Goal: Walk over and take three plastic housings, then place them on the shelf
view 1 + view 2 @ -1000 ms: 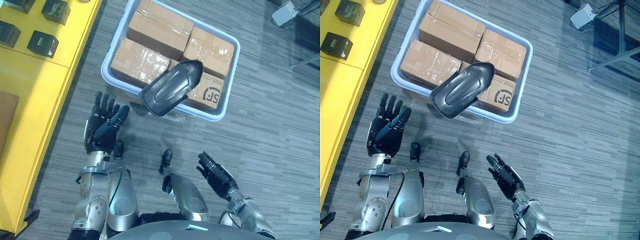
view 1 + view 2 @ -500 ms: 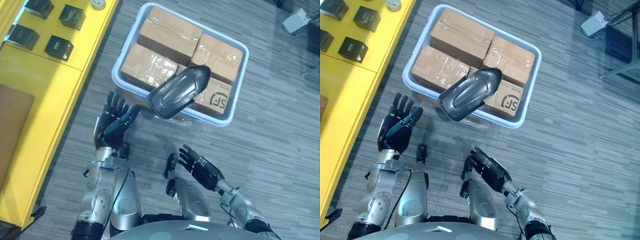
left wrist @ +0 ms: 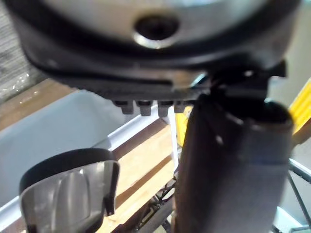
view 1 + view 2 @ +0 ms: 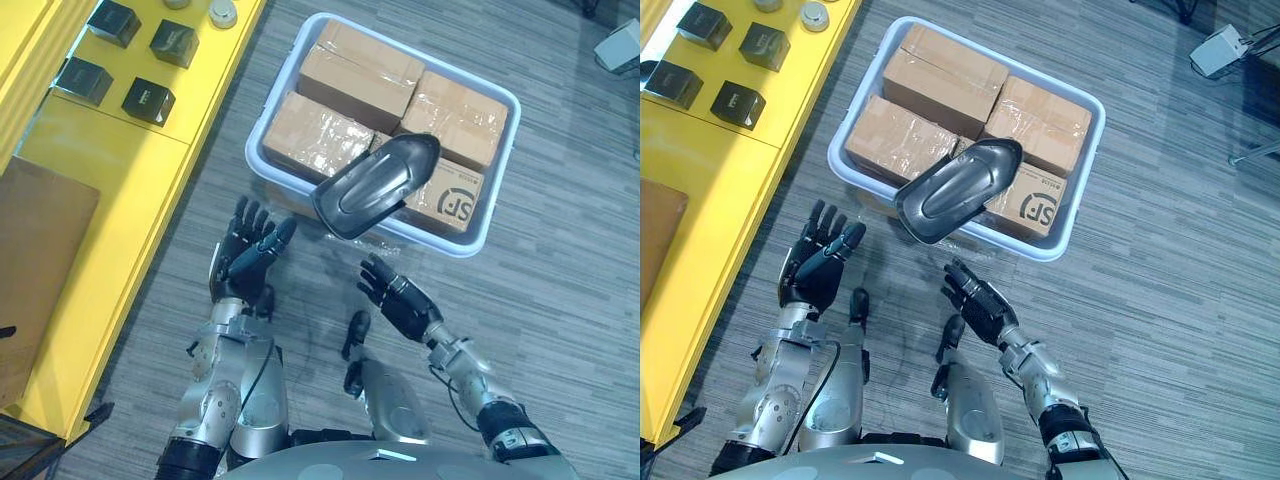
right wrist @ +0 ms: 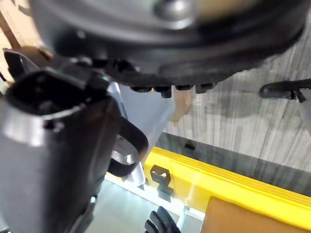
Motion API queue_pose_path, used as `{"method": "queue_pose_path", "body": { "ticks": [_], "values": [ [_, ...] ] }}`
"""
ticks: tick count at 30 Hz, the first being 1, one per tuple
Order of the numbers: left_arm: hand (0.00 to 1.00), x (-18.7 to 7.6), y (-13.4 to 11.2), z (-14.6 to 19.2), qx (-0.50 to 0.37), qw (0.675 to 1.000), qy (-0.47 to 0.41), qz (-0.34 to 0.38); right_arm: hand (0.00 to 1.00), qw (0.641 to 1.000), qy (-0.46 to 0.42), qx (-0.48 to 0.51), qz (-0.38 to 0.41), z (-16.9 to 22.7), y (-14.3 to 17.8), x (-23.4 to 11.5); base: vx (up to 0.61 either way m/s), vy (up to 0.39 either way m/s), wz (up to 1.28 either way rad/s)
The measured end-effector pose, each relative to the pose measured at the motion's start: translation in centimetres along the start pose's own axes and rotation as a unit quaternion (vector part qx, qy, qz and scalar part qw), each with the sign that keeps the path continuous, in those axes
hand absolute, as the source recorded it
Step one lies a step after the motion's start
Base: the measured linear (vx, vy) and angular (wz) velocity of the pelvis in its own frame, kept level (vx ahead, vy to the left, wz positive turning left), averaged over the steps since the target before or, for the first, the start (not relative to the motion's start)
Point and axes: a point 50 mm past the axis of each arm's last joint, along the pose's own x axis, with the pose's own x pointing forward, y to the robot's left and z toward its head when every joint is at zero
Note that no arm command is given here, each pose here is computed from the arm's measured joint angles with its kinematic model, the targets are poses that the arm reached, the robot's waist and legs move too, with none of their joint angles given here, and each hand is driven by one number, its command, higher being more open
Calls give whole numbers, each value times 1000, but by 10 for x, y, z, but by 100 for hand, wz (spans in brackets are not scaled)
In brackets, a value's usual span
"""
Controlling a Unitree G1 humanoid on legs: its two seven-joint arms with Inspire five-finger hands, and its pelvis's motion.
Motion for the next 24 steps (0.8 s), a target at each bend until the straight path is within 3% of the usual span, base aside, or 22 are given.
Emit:
{"method": "queue_pose_path", "body": {
  "ticks": [18, 19, 24],
  "values": [
    [100, 9, -30, -29, -38, 998, 36, -28, 100, 997, -59, -9, -38, 48, 6, 45, 2, 8, 10],
    [100, 11, -33, -29, -41, 998, 36, -31, 0, 997, -62, -1, -41, 49, 6, 47, 7, 1, 7],
    [100, 14, -36, -30, -59, 997, 38, -25, 0, 996, -65, 8, -60, 56, 6, 53, 2, -1, 2]
  ]
}}
